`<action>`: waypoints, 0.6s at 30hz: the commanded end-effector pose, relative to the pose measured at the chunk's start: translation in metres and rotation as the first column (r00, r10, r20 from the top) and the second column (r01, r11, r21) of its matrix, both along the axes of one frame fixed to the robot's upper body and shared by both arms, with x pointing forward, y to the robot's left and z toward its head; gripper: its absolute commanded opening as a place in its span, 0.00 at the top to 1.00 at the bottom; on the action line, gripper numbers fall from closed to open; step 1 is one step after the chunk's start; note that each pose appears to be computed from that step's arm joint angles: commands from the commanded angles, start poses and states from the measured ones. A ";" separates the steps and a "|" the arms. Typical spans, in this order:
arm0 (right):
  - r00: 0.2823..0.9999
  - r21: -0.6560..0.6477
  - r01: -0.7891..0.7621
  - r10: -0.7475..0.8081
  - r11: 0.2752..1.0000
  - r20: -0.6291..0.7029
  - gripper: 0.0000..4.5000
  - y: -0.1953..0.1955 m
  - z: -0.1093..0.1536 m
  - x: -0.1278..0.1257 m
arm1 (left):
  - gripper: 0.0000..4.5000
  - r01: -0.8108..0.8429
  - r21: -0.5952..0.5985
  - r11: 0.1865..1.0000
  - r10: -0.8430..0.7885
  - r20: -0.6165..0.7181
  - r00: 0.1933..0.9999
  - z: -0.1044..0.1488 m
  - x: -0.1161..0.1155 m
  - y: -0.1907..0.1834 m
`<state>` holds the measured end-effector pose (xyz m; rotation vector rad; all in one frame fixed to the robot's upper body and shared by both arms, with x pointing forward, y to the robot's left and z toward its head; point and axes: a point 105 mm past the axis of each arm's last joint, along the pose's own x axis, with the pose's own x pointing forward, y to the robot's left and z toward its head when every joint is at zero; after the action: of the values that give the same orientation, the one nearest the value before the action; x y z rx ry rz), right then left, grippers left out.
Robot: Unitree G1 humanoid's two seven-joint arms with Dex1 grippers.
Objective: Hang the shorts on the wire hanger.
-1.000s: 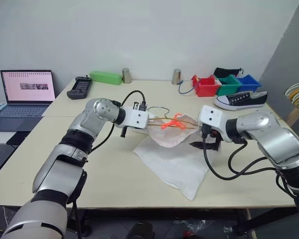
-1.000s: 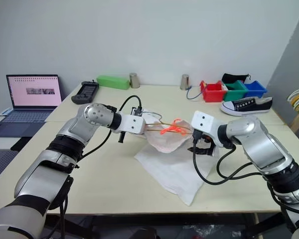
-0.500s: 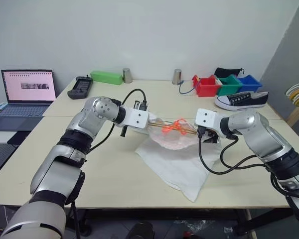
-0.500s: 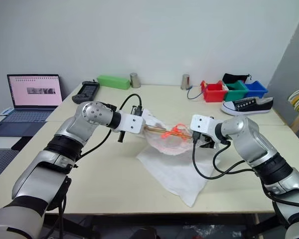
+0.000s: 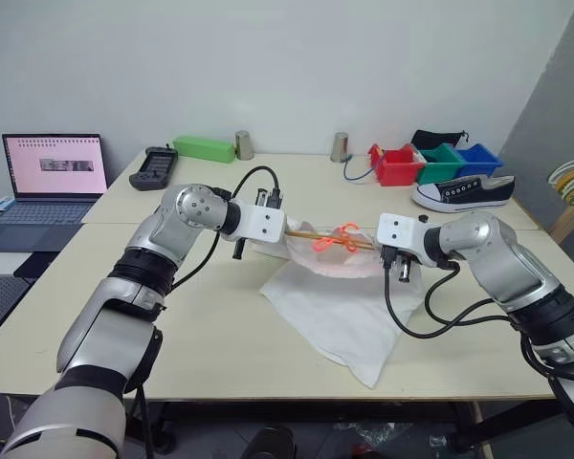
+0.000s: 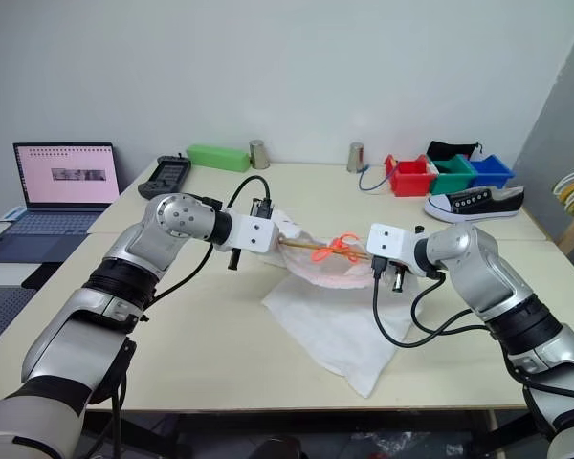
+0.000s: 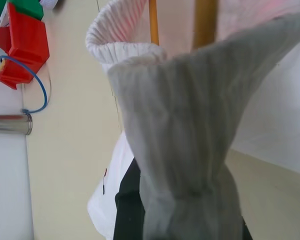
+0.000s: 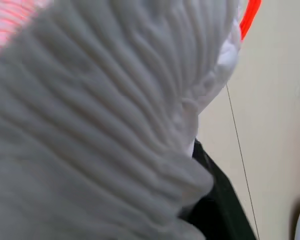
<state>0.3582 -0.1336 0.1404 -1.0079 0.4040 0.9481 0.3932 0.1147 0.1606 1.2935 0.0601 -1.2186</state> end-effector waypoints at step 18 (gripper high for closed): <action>0.980 0.180 0.196 -0.197 0.964 -0.011 1.00 -0.024 0.013 0.000 | 0.23 0.059 -0.387 0.920 -0.106 -0.102 0.989 0.072 -0.016 0.005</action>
<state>0.3559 -0.1582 0.1298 -0.8172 0.4769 0.8248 0.3828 0.1199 0.2143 0.8924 -0.0993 -1.2941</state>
